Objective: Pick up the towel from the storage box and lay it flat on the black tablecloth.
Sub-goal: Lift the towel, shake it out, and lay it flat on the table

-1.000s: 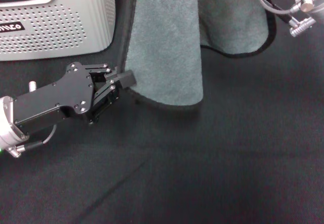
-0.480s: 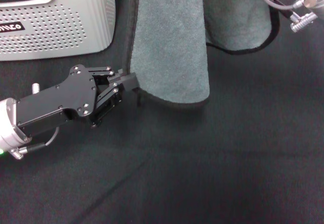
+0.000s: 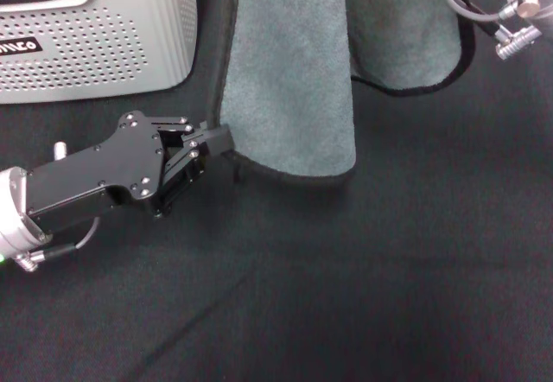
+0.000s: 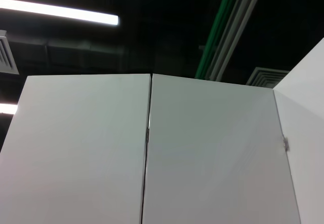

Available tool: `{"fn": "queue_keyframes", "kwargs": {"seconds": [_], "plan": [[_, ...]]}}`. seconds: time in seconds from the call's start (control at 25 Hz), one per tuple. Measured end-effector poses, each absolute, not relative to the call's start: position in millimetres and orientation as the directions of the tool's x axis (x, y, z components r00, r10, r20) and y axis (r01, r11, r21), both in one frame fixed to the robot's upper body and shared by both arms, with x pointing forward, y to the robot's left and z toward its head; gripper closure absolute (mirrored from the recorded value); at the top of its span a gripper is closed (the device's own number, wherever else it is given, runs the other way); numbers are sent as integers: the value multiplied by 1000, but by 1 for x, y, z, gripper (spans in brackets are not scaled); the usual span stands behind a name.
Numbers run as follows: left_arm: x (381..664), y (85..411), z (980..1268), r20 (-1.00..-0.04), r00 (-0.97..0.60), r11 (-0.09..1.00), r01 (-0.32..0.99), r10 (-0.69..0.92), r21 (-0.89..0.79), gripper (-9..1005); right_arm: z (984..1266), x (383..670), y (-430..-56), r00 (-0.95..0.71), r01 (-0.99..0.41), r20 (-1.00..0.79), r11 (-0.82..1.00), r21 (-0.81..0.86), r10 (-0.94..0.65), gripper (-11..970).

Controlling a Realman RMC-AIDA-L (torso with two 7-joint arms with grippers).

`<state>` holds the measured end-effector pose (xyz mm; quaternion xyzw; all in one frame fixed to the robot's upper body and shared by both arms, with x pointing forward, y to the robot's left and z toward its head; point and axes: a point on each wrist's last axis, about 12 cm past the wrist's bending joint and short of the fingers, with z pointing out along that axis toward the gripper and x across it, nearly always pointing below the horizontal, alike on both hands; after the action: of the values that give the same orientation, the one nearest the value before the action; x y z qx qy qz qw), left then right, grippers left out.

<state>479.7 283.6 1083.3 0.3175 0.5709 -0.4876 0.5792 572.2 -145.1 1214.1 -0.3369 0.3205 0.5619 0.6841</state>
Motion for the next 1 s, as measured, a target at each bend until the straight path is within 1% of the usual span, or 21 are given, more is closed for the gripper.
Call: {"fn": "queue_keyframes", "kwargs": {"seconds": [0.28, 0.44, 0.56, 0.72, 0.88, 1.0], "plan": [[475, 285, 1088, -964, -116, 297, 937, -241, -187, 977, 1207, 571, -149, 150, -985, -827, 153, -79, 542, 911], [470, 292, 1091, -963, -104, 288, 941, -250, -176, 977, 1192, 569, -156, 109, -985, -847, 169, -22, 520, 910], [467, 306, 1095, -963, -95, 297, 939, -253, -171, 978, 1175, 564, -166, 58, -981, -860, 187, 44, 507, 909], [463, 326, 1109, -965, -78, 296, 943, -250, -153, 978, 1158, 550, -183, 6, -974, -857, 198, 111, 515, 908], [461, 341, 1129, -978, -55, 299, 947, -201, -115, 978, 1139, 527, -199, -62, -970, -858, 170, 171, 509, 906], [460, 346, 1144, -982, -45, 288, 953, -181, -96, 978, 1127, 509, -210, -98, -970, -858, 145, 196, 504, 906]]}}
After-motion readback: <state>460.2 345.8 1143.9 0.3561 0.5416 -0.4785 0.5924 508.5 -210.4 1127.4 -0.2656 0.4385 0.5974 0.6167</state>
